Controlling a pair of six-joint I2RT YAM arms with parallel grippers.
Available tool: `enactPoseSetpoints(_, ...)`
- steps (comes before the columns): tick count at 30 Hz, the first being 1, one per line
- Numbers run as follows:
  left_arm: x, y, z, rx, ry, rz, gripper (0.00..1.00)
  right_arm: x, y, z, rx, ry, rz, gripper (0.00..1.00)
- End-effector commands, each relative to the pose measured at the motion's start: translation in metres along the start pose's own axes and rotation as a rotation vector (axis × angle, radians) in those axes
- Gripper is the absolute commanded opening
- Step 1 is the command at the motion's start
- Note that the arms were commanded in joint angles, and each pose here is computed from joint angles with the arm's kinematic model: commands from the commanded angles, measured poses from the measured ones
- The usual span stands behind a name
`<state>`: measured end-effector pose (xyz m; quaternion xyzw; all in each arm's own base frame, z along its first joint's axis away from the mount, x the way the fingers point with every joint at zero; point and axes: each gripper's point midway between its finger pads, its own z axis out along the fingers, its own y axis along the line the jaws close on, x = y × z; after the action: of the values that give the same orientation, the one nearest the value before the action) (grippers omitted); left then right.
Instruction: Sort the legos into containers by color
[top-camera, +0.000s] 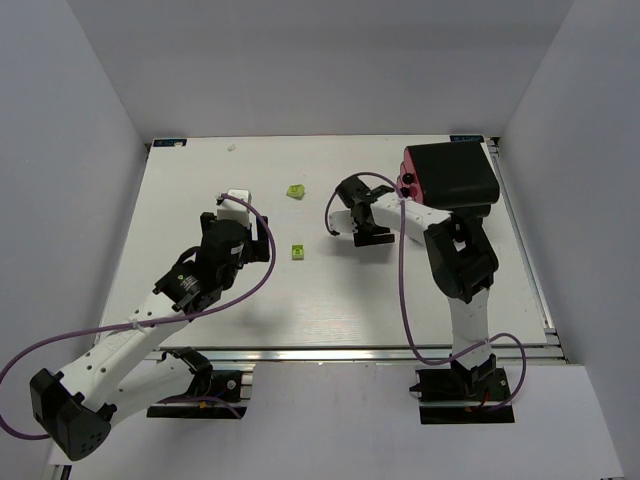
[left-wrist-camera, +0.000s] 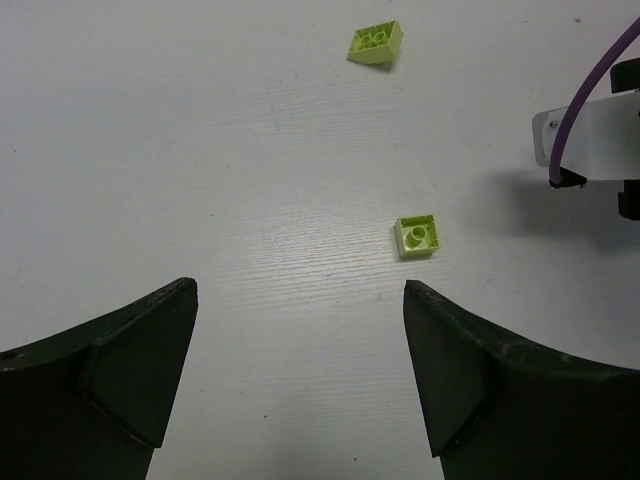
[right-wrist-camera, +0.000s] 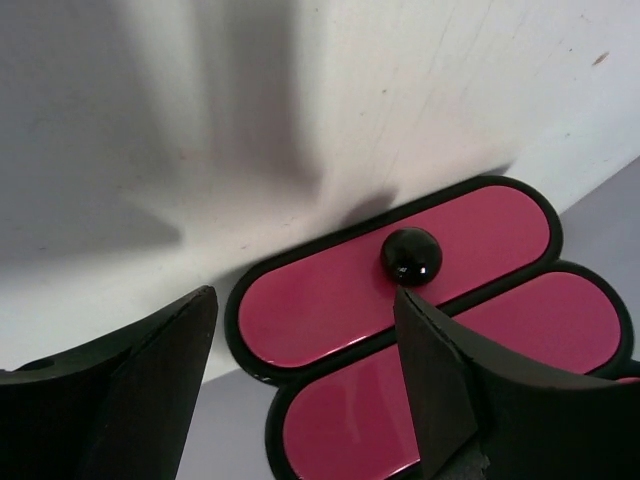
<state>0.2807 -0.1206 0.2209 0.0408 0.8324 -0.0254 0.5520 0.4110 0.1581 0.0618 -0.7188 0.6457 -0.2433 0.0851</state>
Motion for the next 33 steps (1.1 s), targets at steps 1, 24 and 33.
enactPoseSetpoints(1, -0.003, 0.004, 0.000, -0.020, -0.010, 0.004, 0.94, 0.002, -0.041, -0.008, 0.126, 0.035, -0.081, 0.76)
enactPoseSetpoints(24, 0.002, 0.004, 0.004, -0.033, 0.009, 0.018, 0.94, 0.029, -0.070, 0.036, 0.203, 0.235, -0.103, 0.74)
enactPoseSetpoints(33, 0.002, 0.005, 0.005, -0.035, 0.011, 0.021, 0.94, 0.039, -0.067, 0.047, 0.173, 0.236, -0.083, 0.69)
